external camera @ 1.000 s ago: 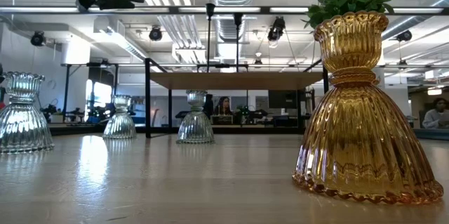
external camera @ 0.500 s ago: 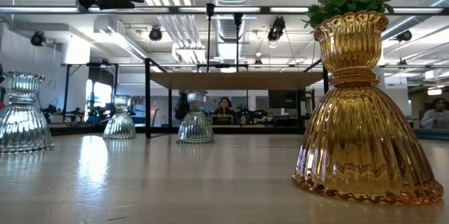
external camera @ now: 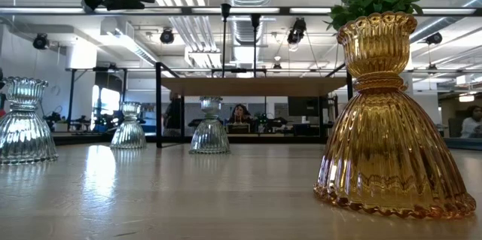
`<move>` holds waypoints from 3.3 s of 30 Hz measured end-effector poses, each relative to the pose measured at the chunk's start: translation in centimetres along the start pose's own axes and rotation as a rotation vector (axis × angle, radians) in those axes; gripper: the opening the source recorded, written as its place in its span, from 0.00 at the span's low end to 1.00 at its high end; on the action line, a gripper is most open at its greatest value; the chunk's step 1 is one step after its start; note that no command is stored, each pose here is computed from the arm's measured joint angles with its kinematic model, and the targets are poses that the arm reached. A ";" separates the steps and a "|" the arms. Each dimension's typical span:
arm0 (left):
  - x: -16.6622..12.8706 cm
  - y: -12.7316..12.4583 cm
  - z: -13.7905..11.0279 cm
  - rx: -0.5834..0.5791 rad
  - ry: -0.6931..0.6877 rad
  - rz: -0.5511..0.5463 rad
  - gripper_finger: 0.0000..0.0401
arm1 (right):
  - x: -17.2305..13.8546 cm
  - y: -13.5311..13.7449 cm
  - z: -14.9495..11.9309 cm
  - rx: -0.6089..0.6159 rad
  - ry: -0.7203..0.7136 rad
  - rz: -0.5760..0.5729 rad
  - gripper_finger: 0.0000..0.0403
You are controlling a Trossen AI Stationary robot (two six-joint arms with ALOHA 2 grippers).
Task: Pick & Place candle stick holders
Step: Put the black candle holder on the shelf
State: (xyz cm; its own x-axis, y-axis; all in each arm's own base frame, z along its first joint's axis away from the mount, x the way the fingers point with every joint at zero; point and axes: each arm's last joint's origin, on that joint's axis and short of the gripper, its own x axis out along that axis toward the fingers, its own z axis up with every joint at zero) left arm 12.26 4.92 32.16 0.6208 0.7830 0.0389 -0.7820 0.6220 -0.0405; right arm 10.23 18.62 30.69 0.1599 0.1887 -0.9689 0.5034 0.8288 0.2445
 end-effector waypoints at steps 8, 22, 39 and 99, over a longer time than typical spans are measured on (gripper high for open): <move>0.0 0.0 0.0 0.002 0.000 0.000 0.53 | 1.1 -0.3 0.0 0.016 0.002 -0.018 0.25; 0.0 0.0 0.0 -0.001 0.000 0.000 0.53 | 3.0 -0.2 -0.1 0.032 0.008 0.023 0.14; 0.6 -1.5 0.2 -0.010 0.029 -0.321 0.53 | -6.1 -0.6 4.2 0.033 -0.058 0.124 0.03; 11.9 -18.6 2.6 0.047 0.409 -1.269 0.53 | -14.1 -1.4 28.7 -0.649 -0.350 0.113 0.03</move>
State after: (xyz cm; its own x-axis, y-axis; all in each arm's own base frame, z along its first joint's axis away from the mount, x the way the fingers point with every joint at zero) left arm 34.05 2.72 35.93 0.8808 -0.3840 -0.2769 0.3501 0.9221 -0.1650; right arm 31.65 -0.34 45.11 0.4963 0.2027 -0.8442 -0.1178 0.9791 0.1659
